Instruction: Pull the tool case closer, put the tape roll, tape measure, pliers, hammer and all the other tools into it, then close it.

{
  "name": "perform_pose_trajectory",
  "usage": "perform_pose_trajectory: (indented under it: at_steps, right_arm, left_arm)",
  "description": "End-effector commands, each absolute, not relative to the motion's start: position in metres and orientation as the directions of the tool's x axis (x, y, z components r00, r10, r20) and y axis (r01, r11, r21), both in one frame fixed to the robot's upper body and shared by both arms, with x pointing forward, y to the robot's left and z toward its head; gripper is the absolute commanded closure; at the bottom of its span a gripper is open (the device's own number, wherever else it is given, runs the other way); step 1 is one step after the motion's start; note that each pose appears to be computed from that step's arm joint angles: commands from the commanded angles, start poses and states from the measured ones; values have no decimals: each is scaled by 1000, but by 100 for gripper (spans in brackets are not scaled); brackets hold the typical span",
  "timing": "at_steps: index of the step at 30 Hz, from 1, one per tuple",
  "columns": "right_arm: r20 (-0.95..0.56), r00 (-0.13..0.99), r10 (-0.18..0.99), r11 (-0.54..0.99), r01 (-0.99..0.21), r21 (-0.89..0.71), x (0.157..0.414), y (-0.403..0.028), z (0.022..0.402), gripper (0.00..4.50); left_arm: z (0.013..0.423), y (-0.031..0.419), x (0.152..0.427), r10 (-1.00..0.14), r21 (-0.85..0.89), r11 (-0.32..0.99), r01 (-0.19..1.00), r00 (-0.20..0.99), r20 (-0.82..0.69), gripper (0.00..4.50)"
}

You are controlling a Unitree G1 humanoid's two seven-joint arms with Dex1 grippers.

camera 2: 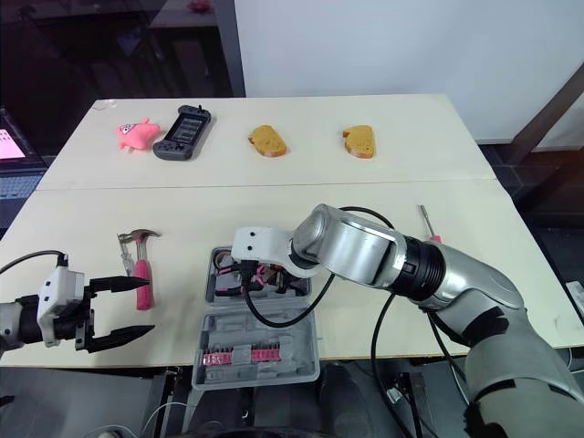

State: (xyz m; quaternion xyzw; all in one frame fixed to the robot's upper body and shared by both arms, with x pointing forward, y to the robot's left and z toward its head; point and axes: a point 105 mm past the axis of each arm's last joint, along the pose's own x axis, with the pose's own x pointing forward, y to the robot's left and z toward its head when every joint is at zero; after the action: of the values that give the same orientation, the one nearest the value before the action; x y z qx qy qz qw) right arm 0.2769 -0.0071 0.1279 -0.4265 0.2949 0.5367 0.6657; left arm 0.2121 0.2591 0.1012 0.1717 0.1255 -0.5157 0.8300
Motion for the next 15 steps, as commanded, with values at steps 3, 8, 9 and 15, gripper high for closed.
perform_pose_trajectory:
  at_steps: [3, 8, 9, 15]
  right_arm:
    - [-835, 262, 483, 4, -955, -297, 279, 7, 135, 353]
    - [-842, 255, 476, -8, -956, -293, 283, 14, 127, 353]
    - [-843, 252, 475, -10, -956, -292, 284, 15, 125, 353]
    - [-848, 247, 470, -18, -957, -288, 290, 22, 115, 353]
  left_arm:
    - [111, 255, 212, -821, 195, 396, 897, 441, -362, 0]
    - [112, 252, 214, -823, 200, 397, 896, 444, -355, 0]
    - [112, 251, 214, -823, 200, 398, 895, 445, -353, 0]
    - [111, 248, 214, -823, 201, 403, 893, 450, -346, 0]
